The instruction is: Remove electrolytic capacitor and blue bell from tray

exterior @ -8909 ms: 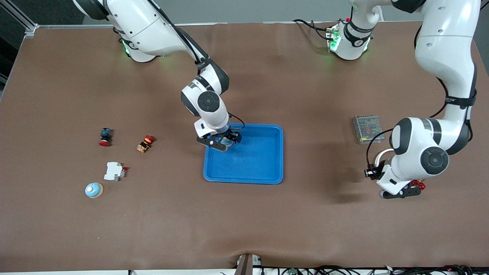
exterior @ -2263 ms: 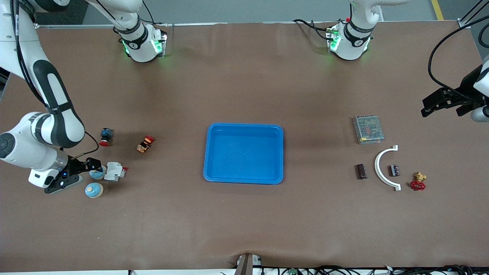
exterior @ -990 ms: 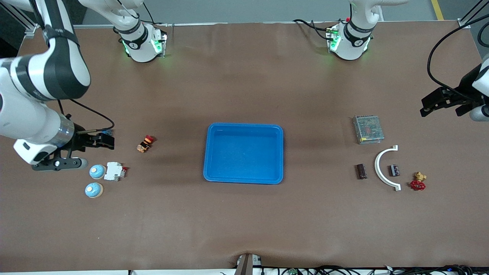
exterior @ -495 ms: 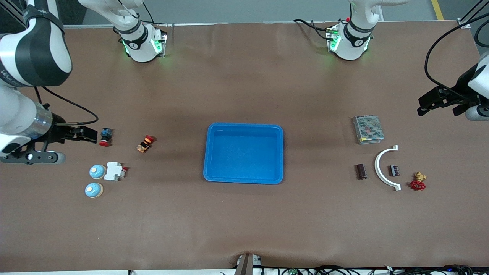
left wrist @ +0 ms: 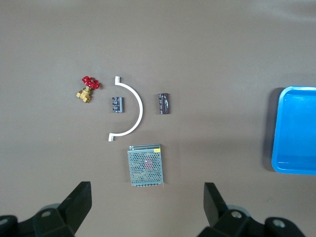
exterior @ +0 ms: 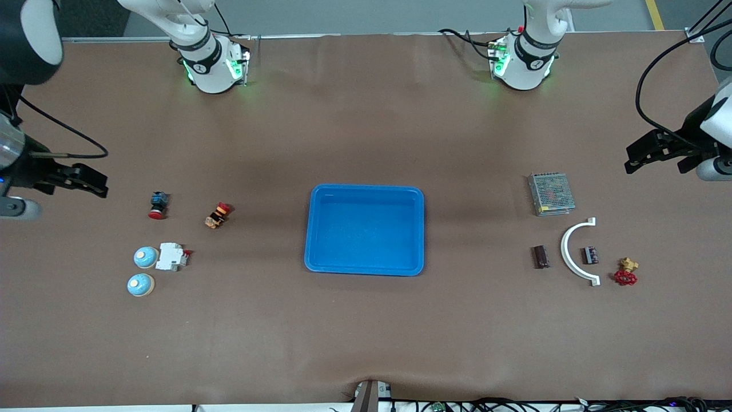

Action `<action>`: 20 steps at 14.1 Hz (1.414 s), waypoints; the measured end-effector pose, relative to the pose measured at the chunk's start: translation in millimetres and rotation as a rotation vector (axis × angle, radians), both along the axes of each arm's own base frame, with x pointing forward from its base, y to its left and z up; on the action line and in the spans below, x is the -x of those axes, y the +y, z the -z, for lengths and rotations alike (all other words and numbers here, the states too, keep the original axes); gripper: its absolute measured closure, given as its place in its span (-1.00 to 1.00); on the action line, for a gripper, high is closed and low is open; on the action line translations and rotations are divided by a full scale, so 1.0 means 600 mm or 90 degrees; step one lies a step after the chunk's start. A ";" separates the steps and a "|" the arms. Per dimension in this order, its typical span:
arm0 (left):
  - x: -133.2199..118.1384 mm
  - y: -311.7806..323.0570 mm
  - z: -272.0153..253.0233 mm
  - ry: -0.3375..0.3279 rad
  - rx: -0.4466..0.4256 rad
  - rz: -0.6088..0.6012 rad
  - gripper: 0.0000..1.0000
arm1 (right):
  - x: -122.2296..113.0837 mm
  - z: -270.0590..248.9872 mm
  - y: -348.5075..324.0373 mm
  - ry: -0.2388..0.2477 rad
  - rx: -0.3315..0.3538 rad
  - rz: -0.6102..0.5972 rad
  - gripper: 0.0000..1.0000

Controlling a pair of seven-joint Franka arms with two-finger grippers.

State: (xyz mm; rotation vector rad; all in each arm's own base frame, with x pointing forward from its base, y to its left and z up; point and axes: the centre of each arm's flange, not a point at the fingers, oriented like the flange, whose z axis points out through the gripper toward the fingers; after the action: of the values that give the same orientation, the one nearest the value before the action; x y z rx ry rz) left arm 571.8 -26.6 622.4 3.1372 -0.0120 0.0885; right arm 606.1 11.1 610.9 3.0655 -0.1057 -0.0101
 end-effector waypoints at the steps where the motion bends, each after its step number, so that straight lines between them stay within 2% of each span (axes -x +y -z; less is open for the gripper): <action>1: 0.000 0.000 0.000 0.000 0.000 0.000 -1.00 | 0.005 -0.011 -0.009 -0.006 -0.013 0.008 -1.00; 4: 0.000 0.000 0.000 0.000 0.000 0.000 -1.00 | 0.018 -0.035 -0.037 -0.022 -0.043 0.032 -1.00; 11: 0.000 0.000 0.000 0.000 0.000 0.000 -1.00 | 0.044 -0.069 -0.047 -0.041 -0.042 0.051 -1.00; 14: 0.000 0.001 0.000 0.000 0.000 -0.001 -1.00 | 0.047 -0.056 -0.061 -0.032 -0.041 0.062 -1.00; 20: 0.000 0.002 0.000 0.000 0.000 -0.001 -1.00 | 0.064 -0.034 -0.070 -0.053 -0.037 0.070 -1.00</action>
State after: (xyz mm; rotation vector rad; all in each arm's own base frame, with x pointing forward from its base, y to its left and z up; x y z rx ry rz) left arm 571.8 -25.6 622.5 3.1372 -0.0091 0.0888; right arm 567.7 -31.2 631.2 3.1143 -0.2827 0.1099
